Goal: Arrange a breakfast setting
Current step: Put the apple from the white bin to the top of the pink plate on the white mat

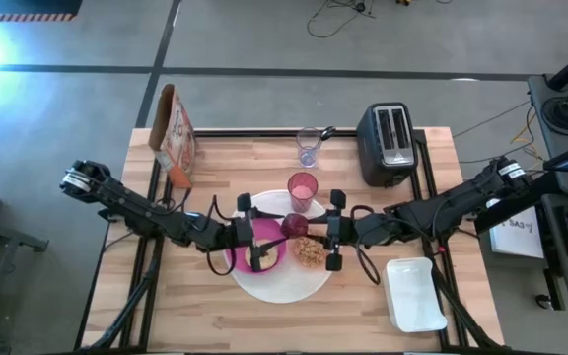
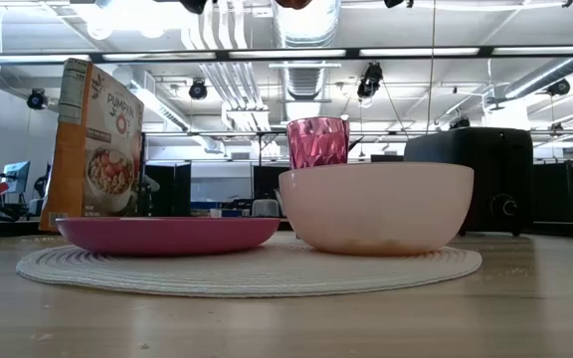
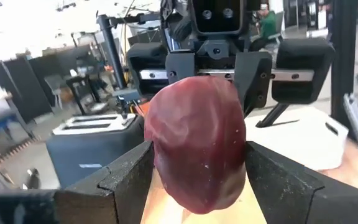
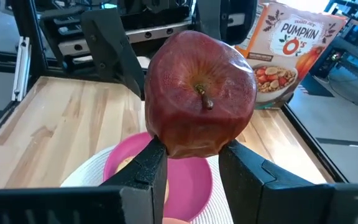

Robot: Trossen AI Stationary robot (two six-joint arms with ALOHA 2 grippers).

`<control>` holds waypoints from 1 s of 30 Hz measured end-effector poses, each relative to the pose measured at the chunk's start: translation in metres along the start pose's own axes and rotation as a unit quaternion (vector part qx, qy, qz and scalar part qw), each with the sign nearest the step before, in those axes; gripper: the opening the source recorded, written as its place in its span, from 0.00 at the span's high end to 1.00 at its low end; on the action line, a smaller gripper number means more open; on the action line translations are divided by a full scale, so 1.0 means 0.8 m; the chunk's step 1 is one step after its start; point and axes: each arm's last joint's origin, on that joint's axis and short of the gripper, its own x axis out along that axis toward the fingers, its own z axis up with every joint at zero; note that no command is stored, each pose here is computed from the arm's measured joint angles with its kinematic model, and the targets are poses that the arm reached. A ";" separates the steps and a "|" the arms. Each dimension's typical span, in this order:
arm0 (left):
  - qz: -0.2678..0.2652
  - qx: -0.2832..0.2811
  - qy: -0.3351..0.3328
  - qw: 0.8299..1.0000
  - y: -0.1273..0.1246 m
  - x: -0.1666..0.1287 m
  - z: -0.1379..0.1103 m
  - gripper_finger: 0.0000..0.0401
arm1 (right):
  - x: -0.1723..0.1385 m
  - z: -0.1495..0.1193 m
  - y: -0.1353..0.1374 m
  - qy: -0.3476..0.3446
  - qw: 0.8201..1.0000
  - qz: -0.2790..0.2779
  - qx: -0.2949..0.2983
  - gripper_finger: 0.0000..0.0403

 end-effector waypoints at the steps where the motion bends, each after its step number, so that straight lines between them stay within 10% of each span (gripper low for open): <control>1: 0.000 -0.017 0.000 1.000 0.000 0.000 0.000 0.42 | 0.000 0.000 0.000 0.000 1.000 0.000 0.000 0.73; 30: -0.024 0.015 -0.017 0.999 -0.008 0.028 0.009 0.29 | 0.000 0.004 0.002 -0.006 1.000 0.029 -0.001 0.73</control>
